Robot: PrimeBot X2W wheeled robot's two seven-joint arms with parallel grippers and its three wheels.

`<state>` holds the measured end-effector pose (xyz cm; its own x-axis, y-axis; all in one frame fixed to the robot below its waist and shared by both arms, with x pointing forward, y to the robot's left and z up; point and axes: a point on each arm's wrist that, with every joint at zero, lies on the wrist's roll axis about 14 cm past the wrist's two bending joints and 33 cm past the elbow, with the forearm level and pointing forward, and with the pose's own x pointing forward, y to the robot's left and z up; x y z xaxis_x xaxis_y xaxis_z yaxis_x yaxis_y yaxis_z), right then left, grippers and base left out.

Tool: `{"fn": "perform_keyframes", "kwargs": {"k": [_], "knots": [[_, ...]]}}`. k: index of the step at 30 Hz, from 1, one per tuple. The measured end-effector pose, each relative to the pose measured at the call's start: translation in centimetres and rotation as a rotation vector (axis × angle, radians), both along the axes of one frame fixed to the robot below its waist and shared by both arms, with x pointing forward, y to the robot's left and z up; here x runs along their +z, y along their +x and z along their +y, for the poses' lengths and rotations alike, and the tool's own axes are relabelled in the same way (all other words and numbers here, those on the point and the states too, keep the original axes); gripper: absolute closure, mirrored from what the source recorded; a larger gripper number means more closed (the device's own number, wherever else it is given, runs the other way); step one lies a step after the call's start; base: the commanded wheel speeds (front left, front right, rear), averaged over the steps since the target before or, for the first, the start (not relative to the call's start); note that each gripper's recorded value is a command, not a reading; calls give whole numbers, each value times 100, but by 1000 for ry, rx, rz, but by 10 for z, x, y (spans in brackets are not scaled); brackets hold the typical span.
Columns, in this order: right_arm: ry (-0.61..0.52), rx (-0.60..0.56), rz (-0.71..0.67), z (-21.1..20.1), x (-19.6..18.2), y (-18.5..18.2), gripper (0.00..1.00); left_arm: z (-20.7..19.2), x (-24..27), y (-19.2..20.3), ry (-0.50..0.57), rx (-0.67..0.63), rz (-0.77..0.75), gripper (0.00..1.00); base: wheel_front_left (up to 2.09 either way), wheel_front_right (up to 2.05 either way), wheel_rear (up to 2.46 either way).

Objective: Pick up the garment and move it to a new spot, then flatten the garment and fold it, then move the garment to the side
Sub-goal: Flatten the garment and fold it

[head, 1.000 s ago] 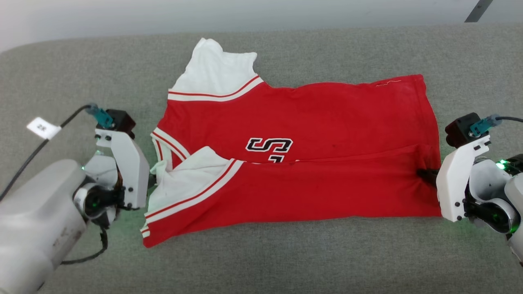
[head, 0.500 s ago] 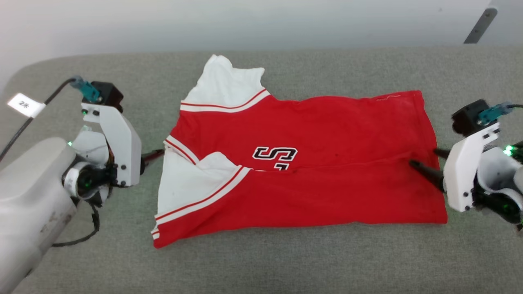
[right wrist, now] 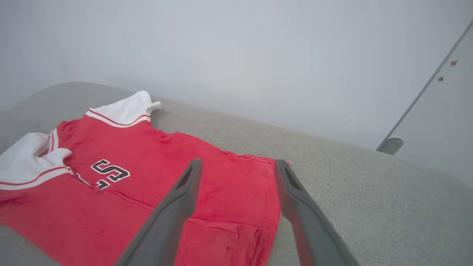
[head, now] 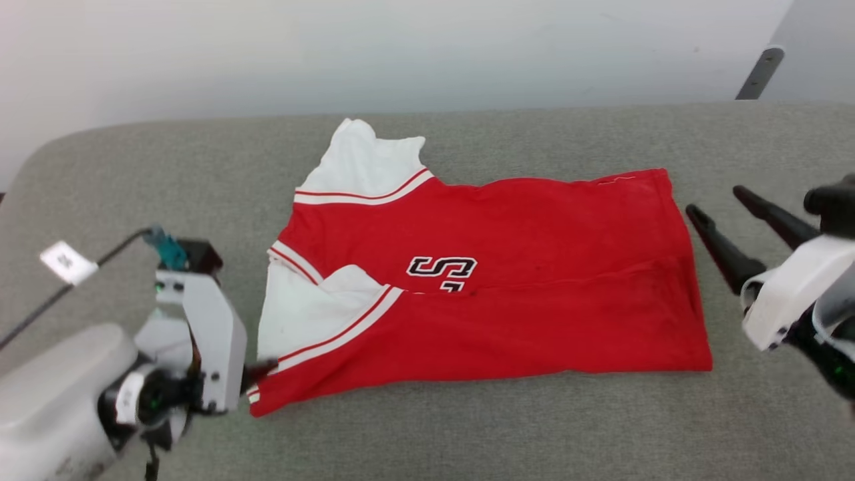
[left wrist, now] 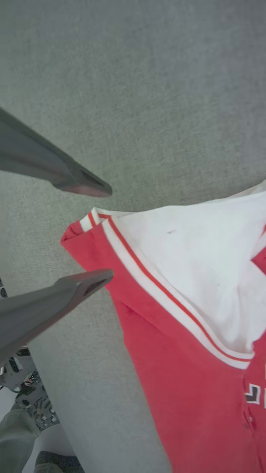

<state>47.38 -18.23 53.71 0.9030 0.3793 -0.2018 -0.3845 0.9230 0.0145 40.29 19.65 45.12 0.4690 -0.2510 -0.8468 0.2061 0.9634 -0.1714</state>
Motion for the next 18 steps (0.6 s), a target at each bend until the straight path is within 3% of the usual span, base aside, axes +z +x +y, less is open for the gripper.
{"fn": "perform_keyframes", "kwargs": {"k": [5,18], "knots": [[47,-72,-66,-13,8,-17,0,-1,-17,-15,7,16,80,0,0,0,0],[79,-214,-13,-30,1,-61,0,2,-63,-7,-32,84,161,0,0,0,0]]}}
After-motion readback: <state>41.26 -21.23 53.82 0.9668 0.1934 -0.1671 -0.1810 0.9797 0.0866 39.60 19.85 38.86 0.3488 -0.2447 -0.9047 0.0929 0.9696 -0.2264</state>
